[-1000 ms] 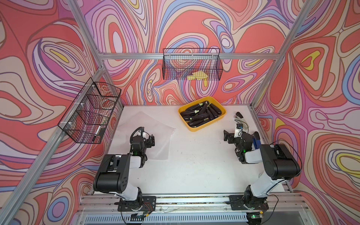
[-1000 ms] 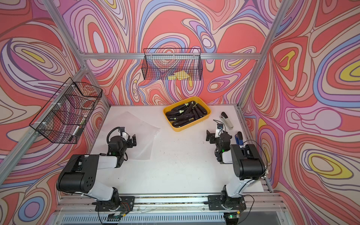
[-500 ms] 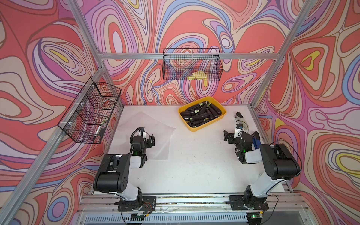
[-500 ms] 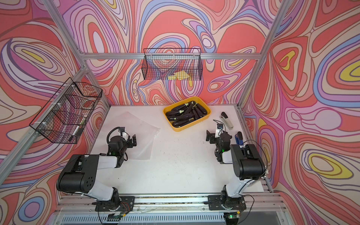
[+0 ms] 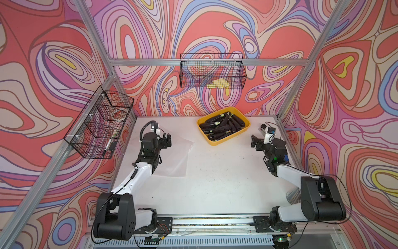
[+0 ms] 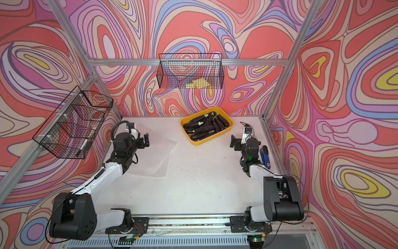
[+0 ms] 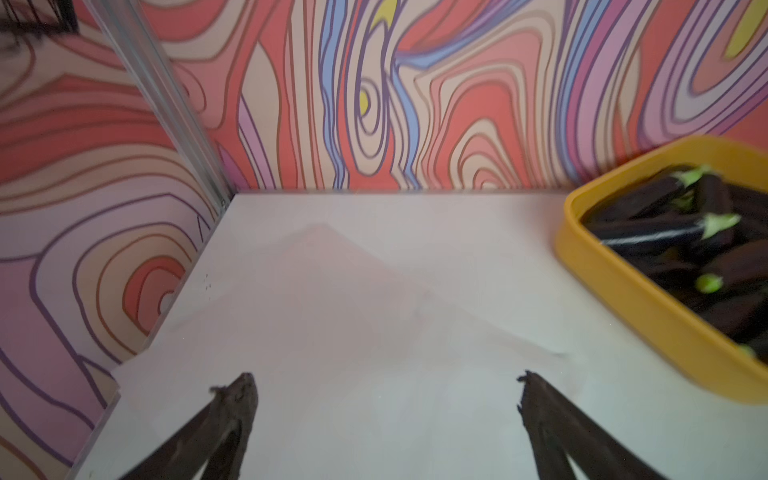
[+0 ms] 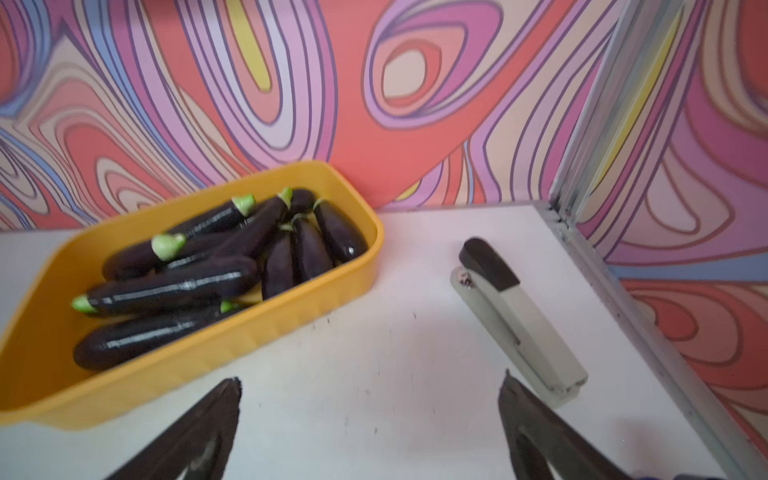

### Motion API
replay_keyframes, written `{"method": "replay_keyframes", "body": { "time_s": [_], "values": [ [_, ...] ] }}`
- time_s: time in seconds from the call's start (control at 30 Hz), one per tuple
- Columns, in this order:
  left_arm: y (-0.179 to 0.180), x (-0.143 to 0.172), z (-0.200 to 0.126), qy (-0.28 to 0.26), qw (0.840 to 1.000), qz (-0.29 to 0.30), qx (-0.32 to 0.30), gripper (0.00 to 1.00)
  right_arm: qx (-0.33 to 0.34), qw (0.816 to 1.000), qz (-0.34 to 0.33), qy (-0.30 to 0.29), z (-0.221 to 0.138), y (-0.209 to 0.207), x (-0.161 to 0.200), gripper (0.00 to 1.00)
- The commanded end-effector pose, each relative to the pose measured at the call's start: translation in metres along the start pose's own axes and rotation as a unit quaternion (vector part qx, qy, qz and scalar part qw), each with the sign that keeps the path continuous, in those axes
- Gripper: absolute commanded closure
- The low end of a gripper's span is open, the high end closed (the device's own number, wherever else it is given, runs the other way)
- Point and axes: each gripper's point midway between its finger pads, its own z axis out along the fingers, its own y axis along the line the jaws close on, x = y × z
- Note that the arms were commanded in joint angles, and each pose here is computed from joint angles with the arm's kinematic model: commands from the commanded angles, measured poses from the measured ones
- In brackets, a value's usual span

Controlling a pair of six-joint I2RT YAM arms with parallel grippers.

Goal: Place the eggplant in a zip-top bag and seal the zipper
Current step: Open the zipper food storage bag.

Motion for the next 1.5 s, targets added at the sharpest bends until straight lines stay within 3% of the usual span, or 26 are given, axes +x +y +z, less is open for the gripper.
{"method": "replay_keyframes", "body": {
  "time_s": [0.0,0.13,0.2,0.47,0.6,0.73,1.13,1.27,1.33,1.47],
  "values": [
    [-0.027,0.095,-0.032,0.221,0.975,-0.012,-0.006,0.01,-0.013,0.996,0.037,0.085,-0.001,0.014,0.027,0.02],
    [-0.070,0.149,-0.060,0.321,0.947,0.004,0.010,0.02,-0.050,0.991,0.036,0.122,0.001,0.046,0.018,0.04],
    [-0.070,0.166,-0.056,0.351,0.936,0.010,-0.012,0.06,-0.061,0.989,0.043,0.131,0.004,0.058,0.013,0.09],
    [-0.086,0.188,0.001,0.428,0.898,0.101,-0.024,0.26,-0.104,0.981,0.050,0.157,0.023,0.118,0.018,0.21],
    [-0.080,0.190,0.007,0.436,0.894,0.099,-0.029,0.35,-0.126,0.978,0.064,0.155,0.027,0.132,0.018,0.25],
    [-0.076,0.204,0.011,0.466,0.874,0.136,-0.028,0.45,-0.138,0.977,0.064,0.149,0.027,0.142,0.015,0.26],
    [-0.074,0.222,0.026,0.480,0.865,0.143,-0.026,0.50,-0.151,0.976,0.060,0.145,0.033,0.155,0.008,0.29],
    [-0.067,0.228,0.027,0.490,0.862,0.126,-0.029,0.67,-0.156,0.975,0.063,0.147,0.033,0.159,0.010,0.30],
    [-0.065,0.229,0.026,0.494,0.862,0.112,-0.024,0.82,-0.156,0.974,0.063,0.149,0.032,0.159,0.011,0.31],
    [-0.065,0.232,0.024,0.503,0.858,0.101,-0.012,0.85,-0.158,0.974,0.063,0.148,0.029,0.160,0.010,0.31]
  ]
}}
